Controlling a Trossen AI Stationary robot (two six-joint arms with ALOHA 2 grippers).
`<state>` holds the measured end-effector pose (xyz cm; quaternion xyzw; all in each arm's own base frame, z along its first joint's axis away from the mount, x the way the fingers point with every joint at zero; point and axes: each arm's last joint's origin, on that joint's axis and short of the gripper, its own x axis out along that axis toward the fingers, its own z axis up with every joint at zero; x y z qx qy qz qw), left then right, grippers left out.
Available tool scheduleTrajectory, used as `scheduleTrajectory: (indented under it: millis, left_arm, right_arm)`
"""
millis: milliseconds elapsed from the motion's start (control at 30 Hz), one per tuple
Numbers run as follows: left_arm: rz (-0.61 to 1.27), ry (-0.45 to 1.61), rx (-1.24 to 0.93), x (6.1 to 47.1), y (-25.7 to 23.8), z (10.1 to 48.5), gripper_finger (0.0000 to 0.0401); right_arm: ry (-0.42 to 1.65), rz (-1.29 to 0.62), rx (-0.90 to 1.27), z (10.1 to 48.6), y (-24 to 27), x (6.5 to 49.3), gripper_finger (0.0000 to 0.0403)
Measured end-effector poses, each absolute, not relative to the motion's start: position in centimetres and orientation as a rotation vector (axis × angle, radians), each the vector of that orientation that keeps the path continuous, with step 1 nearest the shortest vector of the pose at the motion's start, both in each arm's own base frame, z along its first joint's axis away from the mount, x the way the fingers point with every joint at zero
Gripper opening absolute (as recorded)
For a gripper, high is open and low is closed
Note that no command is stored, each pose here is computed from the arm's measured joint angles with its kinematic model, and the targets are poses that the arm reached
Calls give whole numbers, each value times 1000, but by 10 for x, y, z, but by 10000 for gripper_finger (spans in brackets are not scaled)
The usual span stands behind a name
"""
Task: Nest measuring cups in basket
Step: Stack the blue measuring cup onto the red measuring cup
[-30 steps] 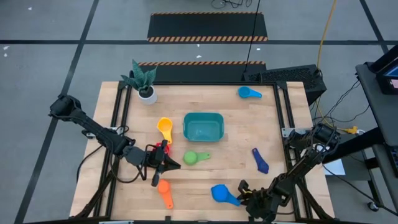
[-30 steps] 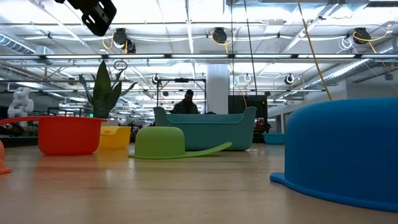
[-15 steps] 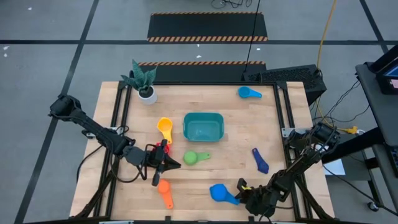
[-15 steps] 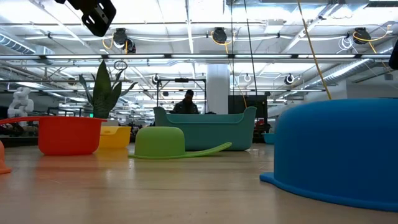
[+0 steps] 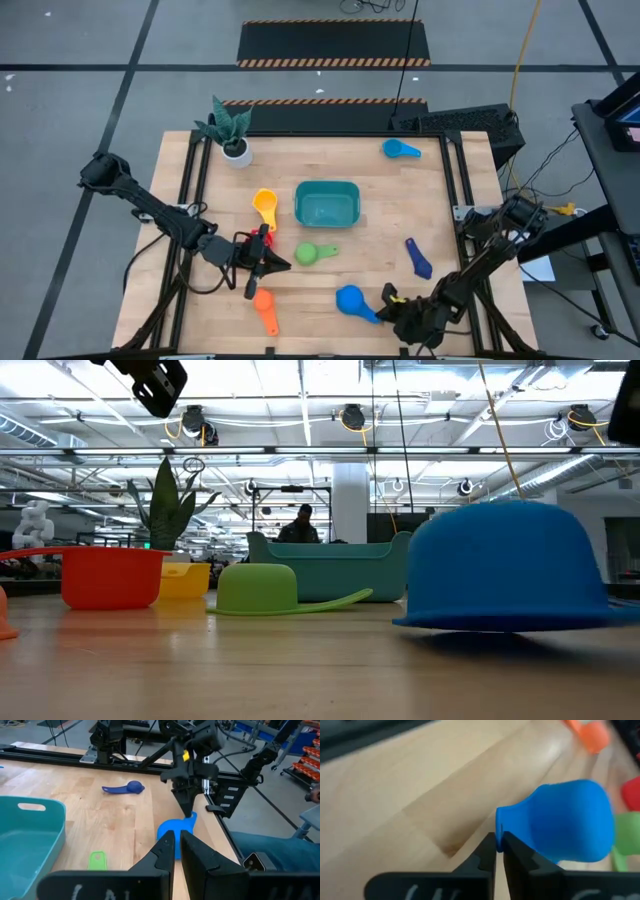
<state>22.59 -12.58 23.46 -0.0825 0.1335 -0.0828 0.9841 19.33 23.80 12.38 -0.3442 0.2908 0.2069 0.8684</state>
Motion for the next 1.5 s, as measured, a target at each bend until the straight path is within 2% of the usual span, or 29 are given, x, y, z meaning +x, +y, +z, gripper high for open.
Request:
scheduleTrajectory:
  millis: [200, 567, 833, 1133, 1500]
  left_arm:
    - [-161, 263, -99, 228, -122, 236, 31]
    - [-144, 161, 99, 242, -116, 267, 31]
    - [-132, 156, 225, 245, -110, 267, 31]
    - [-99, 159, 241, 248, -102, 268, 31]
    - [-47, 164, 237, 254, -86, 268, 31]
  right_arm:
    - [507, 345, -696, 156, 232, 192, 1]
    - [346, 144, -680, 209, 213, 188, 0]
    - [186, -38, -724, 253, 199, 183, 0]
    - [55, -113, -865, 292, 180, 182, 0]
    - [-49, -221, -855, 322, 162, 179, 0]
